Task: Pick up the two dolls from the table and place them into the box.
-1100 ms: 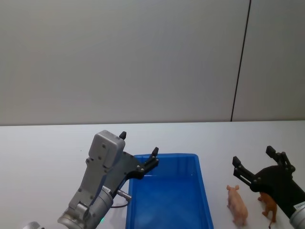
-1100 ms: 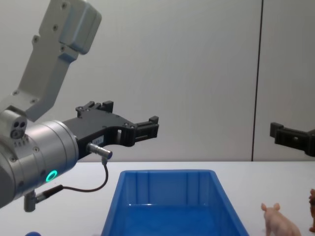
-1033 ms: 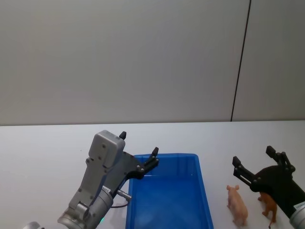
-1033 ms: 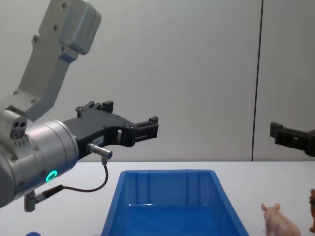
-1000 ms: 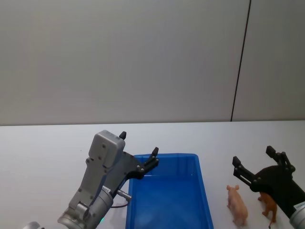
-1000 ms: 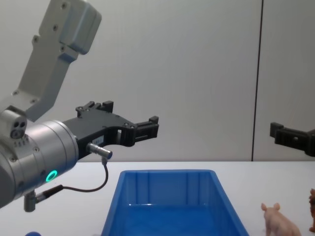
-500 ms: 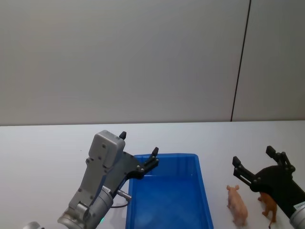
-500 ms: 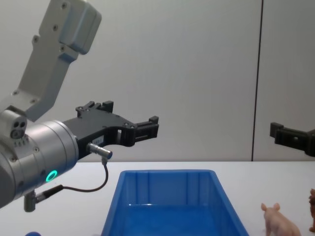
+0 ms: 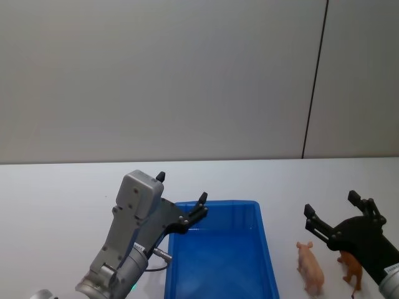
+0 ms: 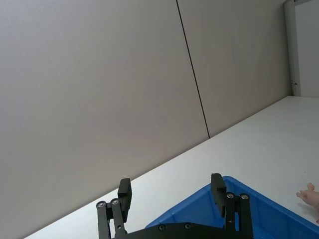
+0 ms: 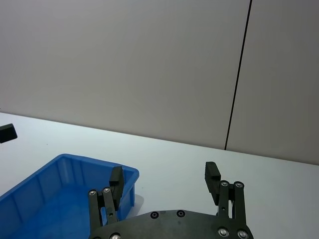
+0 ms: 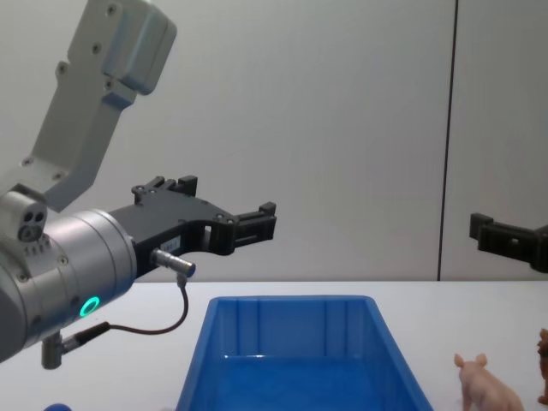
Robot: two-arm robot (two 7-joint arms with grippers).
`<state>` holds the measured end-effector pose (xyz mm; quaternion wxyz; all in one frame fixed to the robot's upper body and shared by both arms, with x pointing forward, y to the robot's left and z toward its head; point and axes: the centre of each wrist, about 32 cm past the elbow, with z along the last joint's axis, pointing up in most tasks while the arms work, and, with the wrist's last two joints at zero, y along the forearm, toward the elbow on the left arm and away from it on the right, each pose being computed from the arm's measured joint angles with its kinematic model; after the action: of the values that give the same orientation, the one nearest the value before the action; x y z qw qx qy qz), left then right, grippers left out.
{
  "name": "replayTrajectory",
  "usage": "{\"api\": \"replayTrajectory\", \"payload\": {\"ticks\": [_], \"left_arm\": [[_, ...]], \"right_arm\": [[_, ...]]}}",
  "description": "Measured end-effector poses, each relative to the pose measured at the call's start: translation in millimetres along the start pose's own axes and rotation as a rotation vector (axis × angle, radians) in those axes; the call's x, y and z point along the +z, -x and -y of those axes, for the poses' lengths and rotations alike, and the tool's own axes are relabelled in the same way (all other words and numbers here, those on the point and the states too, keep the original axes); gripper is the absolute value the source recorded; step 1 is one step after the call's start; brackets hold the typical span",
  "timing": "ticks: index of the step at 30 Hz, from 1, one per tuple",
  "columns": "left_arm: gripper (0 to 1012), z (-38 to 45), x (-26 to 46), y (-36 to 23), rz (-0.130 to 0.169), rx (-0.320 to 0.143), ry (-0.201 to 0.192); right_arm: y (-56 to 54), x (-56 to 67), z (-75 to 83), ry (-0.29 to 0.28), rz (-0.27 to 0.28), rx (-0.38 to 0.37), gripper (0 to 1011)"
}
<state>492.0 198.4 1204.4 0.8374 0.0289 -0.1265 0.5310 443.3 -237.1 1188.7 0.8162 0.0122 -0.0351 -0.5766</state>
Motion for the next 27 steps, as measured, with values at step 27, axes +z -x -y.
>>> {"api": "replayTrajectory", "payload": {"ticks": [27], "left_arm": [[1001,0.0,0.0,0.0,0.000,0.000,0.000]], "right_arm": [[-20.0,-9.6,3.2,0.140,-0.026,-0.043,1001]]}}
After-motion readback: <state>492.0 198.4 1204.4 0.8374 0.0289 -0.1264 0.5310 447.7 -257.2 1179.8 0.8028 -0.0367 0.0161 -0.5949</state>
